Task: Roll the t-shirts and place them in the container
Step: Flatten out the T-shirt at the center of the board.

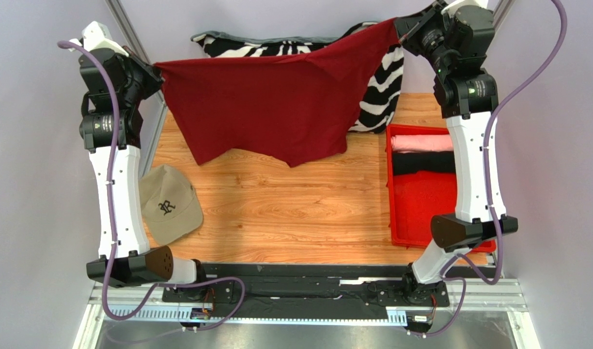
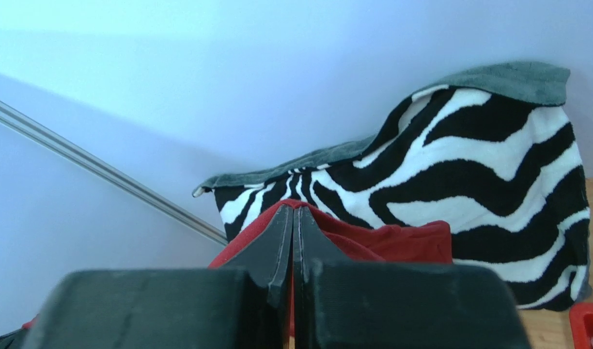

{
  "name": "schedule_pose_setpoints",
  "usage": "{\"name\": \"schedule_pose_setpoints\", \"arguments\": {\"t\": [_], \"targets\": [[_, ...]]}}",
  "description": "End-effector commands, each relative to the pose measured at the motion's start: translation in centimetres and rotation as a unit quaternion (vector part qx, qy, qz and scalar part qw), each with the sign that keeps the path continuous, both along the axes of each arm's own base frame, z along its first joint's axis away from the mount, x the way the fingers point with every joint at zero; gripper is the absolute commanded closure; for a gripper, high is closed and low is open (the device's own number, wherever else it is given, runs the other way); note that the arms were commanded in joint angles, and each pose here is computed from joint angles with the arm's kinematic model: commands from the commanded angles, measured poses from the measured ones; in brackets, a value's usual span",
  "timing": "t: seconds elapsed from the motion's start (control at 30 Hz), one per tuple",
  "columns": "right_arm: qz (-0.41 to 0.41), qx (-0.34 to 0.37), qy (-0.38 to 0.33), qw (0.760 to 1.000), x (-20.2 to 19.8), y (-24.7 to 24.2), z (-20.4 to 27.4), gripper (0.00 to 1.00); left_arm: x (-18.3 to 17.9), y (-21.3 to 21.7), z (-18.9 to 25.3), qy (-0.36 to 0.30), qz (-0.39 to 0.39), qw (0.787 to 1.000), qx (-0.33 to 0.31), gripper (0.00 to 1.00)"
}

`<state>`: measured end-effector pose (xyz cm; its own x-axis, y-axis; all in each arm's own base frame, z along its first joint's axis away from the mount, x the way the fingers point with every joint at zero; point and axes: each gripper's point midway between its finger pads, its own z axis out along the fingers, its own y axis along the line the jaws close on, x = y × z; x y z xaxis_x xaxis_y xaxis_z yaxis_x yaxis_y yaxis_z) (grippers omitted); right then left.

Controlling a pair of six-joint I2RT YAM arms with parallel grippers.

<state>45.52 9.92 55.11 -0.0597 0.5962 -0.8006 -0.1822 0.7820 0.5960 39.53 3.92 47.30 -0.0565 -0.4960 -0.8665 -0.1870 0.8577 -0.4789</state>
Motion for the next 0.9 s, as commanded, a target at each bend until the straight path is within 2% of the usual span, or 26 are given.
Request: {"name": "schedule_pose_setpoints", "arguments": {"t": [0.0,0.03,0.07,0.1,0.17,0.2,0.23,0.27,0.3,0.33,0.37,0.4,0.43,0.53,0.57,0.6,0.63,0.7,0.8,0.87], "targets": [[-0.008,-0.013,0.019,1.0,-1.3,-0.7,-2.1,1.0,-0.7,0.1,-2.7,0.03,-0.001,1.0,0.009,1.0],[-0.013,-0.01,0.032,0.999,-1.6,-1.0,-3.1,1.0,-0.8,0.0,-5.0,0.056,-0.005,0.998,0.001,1.0],[-0.012,-0.015,0.08,0.997,-1.3,-0.9,-7.1,1.0,-1.1,-0.2,-6.2,0.069,-0.006,0.998,-0.01,1.0],[-0.007,-0.011,0.077,0.997,-3.2,-1.0,-6.9,1.0,-2.0,-0.5,-6.7,0.071,-0.008,0.997,-0.013,1.0],[-0.002,-0.004,0.117,0.993,-4.5,-0.9,-10.3,1.0,-3.3,-0.5,-11.3,0.126,0.001,0.992,-0.027,1.0],[0.006,-0.008,0.166,0.986,-5.0,-0.7,-14.9,1.0,-4.6,-0.5,-12.0,0.134,0.008,0.991,-0.03,1.0],[0.007,-0.003,0.169,0.986,-6.9,-0.8,-15.5,1.0,-5.7,-0.4,-15.8,0.181,0.017,0.983,-0.039,1.0],[0.009,-0.004,0.191,0.981,-7.9,-0.8,-17.4,1.0,-7.1,-0.7,-16.4,0.184,0.018,0.982,-0.042,1.0],[0.023,-0.007,0.24,0.97,-9.0,-0.4,-21.8,1.0,-7.9,-0.8,-17.8,0.199,0.02,0.979,-0.048,1.0],[0.029,-0.004,0.246,0.969,-11.1,-0.5,-22.3,1.0,-9.6,-0.2,-21.4,0.247,0.045,0.967,-0.049,1.0],[0.036,0.001,0.262,0.964,-12.2,-0.3,-23.7,1.0,-10.9,-0.2,-22.1,0.254,0.052,0.964,-0.049,1.0],[0.052,0.002,0.303,0.952,-14.0,0.1,-27.4,1.0,-12.1,0.4,-23.3,0.271,0.072,0.959,-0.044,1.0],[0.059,0.005,0.305,0.951,-15.9,0.1,-27.9,1.0,-14.0,0.4,-26.1,0.315,0.083,0.944,-0.045,1.0],[0.073,0.017,0.368,0.927,-20.2,0.3,-34.0,1.0,-17.9,0.7,-29.9,0.363,0.112,0.924,-0.045,1.0],[0.075,0.022,0.362,0.929,-21.6,0.2,-34.2,1.0,-18.7,0.4,-30.4,0.36,0.121,0.923,-0.058,1.0],[0.08,0.031,0.374,0.924,-22.5,0.4,-35.1,1.0,-19.3,0.3,-30.9,0.363,0.134,0.92,-0.063,0.98],[0.08,0.034,0.402,0.912,-23.9,0.4,-37.5,1.0,-19.3,-0.1,-30.3,0.353,0.128,0.925,-0.058,0.97],[0.078,0.046,0.406,0.909,-25.1,0.4,-38.5,1.0,-19.9,-0.8,-29.9,0.351,0.128,0.924,-0.079,0.96],[0.08,0.06,0.41,0.906,-25.5,0.6,-39.2,1.0,-20.1,-1.3,-31.9,0.376,0.129,0.912,-0.096,0.95],[0.08,0.061,0.401,0.91,-24.7,0.7,-38.8,1.0,-19.8,-1.8,-34.0,0.404,0.123,0.9,-0.108,0.91]]}}
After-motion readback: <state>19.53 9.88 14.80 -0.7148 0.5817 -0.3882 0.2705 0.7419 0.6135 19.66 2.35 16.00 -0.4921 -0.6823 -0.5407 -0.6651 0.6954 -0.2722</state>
